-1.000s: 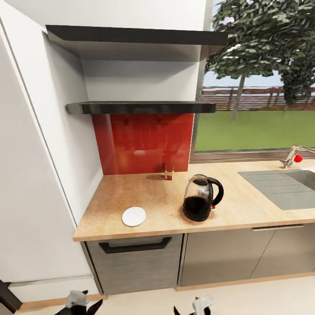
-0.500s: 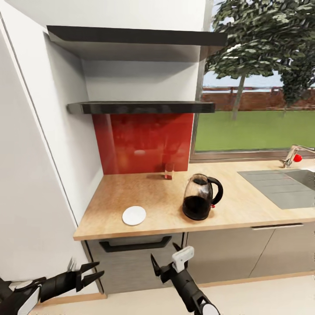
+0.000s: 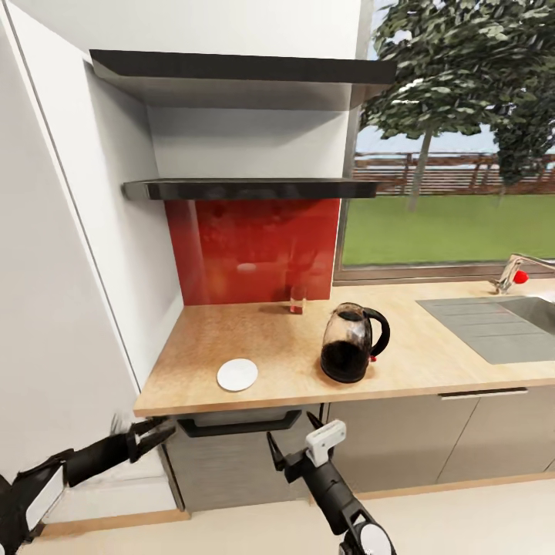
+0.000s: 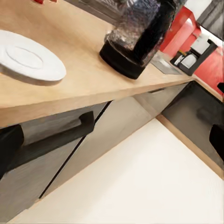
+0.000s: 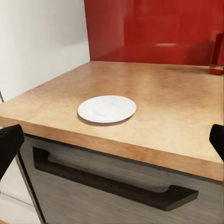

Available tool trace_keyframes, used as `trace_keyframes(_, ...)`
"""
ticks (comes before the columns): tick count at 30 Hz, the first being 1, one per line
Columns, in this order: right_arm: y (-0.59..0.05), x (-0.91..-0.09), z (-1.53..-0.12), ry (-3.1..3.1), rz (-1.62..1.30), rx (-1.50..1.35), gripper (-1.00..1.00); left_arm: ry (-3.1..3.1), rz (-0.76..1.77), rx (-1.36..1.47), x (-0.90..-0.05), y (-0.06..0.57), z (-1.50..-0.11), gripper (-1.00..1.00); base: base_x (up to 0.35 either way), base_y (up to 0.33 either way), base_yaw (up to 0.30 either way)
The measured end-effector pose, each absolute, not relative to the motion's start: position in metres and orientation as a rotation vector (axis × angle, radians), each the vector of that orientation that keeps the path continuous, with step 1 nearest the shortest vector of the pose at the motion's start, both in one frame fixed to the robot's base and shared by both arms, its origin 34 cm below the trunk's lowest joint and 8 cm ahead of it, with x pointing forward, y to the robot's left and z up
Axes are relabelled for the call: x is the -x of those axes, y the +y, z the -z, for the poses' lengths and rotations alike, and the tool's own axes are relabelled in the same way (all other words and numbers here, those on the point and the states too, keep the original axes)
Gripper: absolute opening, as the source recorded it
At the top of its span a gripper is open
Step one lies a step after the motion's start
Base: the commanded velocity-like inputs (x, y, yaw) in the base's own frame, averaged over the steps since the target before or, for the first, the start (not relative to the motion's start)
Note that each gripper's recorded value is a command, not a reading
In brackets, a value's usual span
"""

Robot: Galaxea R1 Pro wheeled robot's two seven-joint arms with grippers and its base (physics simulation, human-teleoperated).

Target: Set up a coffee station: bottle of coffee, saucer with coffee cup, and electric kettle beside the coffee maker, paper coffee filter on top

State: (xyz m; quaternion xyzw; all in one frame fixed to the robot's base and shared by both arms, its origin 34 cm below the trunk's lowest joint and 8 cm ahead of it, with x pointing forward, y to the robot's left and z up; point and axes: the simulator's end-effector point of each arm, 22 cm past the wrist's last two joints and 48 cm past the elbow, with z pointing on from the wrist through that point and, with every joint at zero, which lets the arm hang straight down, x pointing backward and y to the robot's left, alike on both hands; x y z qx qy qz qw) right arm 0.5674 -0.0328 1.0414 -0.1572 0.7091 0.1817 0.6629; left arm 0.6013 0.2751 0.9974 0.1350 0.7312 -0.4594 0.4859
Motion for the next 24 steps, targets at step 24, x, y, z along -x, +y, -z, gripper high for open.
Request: trace_keyframes(24, -0.034, -0.637, -1.076, 1.932, -0.724, -0.063, 1.00, 1.887, 1.010, 0.000, -0.756, 0.311, -1.137, 1.00, 0.000, 0.000, 0.000)
